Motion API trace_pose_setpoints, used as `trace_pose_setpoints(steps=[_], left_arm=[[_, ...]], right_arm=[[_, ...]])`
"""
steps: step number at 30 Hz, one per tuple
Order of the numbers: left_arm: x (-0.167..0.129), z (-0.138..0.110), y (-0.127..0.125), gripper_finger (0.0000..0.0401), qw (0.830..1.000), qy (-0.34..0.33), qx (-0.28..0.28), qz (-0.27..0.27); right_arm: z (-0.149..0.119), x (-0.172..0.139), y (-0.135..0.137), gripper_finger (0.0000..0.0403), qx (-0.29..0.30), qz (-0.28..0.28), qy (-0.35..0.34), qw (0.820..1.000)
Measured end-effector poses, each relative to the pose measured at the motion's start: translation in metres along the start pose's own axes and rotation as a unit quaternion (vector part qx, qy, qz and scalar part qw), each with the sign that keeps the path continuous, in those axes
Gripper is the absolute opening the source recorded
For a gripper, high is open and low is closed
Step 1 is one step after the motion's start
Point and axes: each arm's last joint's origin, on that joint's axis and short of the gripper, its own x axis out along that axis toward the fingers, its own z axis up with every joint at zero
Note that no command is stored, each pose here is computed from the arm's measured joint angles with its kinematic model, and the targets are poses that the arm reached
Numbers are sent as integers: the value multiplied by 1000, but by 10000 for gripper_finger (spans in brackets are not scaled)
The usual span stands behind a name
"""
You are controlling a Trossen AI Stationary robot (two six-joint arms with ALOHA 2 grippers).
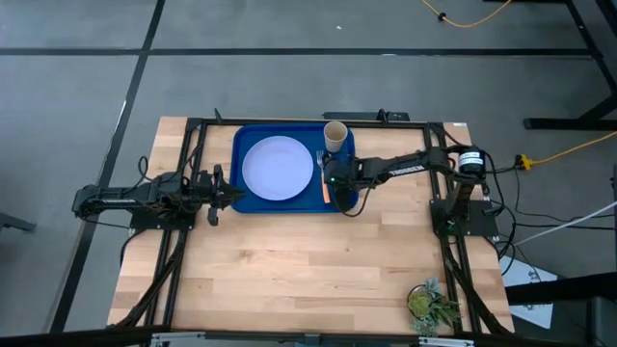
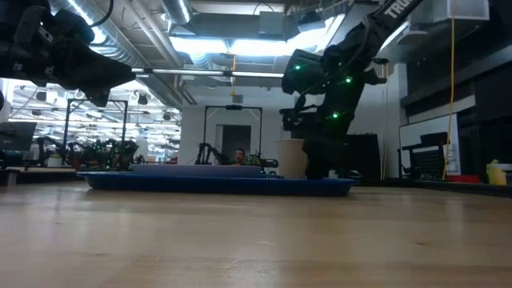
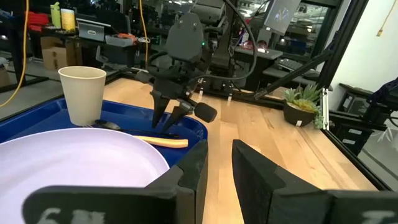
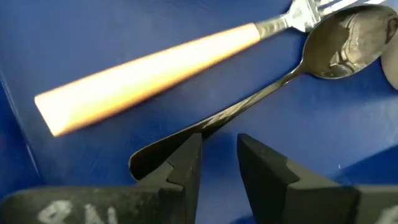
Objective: Pick and place plate/cup/fork/spoon on tray
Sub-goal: Adjust the black spoon
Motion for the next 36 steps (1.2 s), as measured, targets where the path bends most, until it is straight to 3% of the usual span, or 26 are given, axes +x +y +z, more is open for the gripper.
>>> trace_pose_setpoints(steps=[5, 12, 18, 26, 31, 36], left_arm=[[0, 0, 0, 65, 1000, 0, 0, 0], [0, 0, 0, 65, 1000, 0, 0, 0], [0, 0, 0, 65, 1000, 0, 0, 0], [0, 0, 0, 65, 1000, 0, 0, 0], [0, 0, 0, 65, 1000, 0, 0, 0], [0, 0, 0, 65, 1000, 0, 0, 0]], right_arm=[[13, -6, -4, 110, -1, -5, 24, 1000], [11, -14, -10, 110, 30, -14, 74, 997], [23, -13, -11, 110, 5, -27, 18, 999], [32, -16, -38, 110, -12, -103, -28, 994], [21, -3, -44, 100, -27, -47, -47, 997], [18, 1, -43, 61, -43, -65, -91, 993]])
